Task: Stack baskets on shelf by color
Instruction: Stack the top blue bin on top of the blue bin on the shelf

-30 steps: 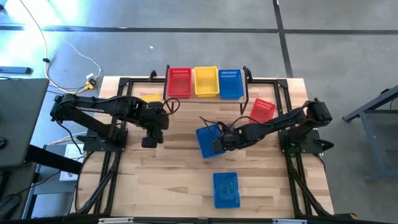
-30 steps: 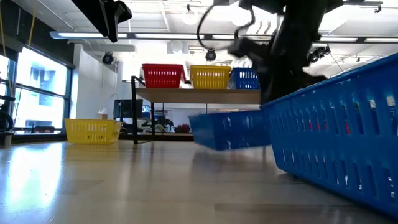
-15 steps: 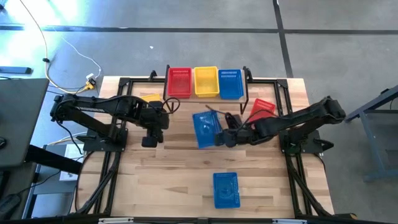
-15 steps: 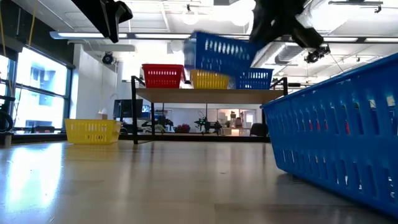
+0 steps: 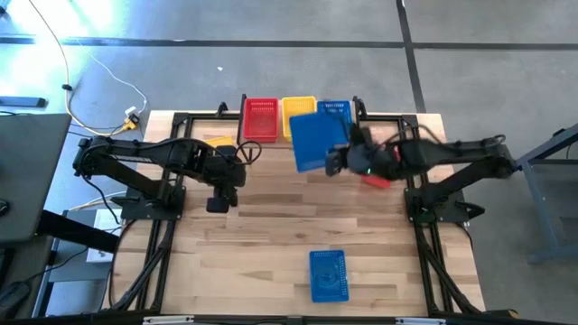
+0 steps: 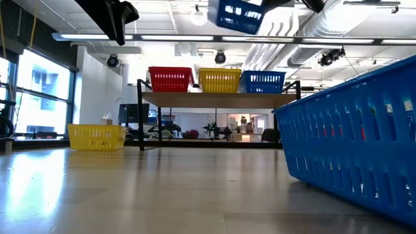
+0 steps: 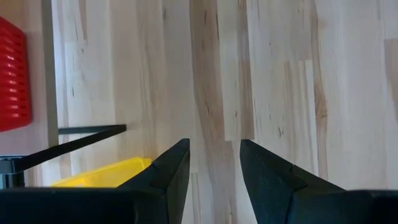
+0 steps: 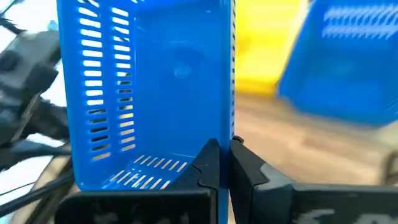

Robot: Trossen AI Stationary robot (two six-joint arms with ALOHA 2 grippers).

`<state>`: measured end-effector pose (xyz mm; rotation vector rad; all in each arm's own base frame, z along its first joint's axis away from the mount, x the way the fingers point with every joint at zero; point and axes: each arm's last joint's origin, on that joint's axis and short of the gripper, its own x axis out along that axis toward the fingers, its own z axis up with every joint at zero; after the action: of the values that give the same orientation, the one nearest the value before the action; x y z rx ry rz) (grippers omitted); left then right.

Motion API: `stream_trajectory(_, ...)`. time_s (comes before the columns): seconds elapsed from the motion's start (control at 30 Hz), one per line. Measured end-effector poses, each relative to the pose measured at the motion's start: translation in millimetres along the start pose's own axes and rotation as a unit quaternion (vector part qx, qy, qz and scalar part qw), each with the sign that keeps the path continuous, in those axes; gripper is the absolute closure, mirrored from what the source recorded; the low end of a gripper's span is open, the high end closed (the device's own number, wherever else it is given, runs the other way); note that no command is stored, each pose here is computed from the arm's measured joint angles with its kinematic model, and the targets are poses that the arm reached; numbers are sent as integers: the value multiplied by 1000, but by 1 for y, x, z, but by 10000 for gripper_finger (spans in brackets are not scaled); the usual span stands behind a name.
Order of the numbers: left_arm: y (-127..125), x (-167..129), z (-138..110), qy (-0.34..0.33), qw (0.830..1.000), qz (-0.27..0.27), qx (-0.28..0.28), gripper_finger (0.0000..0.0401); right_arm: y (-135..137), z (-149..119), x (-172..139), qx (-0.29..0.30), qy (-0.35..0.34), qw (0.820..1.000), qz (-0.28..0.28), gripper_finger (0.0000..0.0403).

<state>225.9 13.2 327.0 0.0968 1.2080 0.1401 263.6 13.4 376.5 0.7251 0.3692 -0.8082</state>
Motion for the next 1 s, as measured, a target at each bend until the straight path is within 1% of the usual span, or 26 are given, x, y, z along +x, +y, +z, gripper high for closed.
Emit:
stream_trajectory(0.17,0,0,0,0,1000,-1,0,270,-18,39,-7,-14,6,998,-58,403)
stream_trajectory(0.27,0,0,0,0,1000,-1,0,270,-32,59,-7,-7,26,996,-85,403)
stream_trajectory(0.4,0,0,0,0,1000,-1,0,270,-52,80,-1,10,61,993,-105,403)
stream_trajectory(0.57,0,0,0,0,1000,-1,6,270,-76,99,9,33,100,989,-104,403)
stream_trajectory(0.73,0,0,0,0,1000,-1,6,270,-93,113,13,76,129,985,-86,403)
stream_trajectory(0.9,0,0,0,1,1000,-1,6,270,-102,118,19,105,147,981,-71,403)
stream_trajectory(1.0,0,0,0,1,1000,-1,5,270,-106,114,27,123,164,976,-78,403)
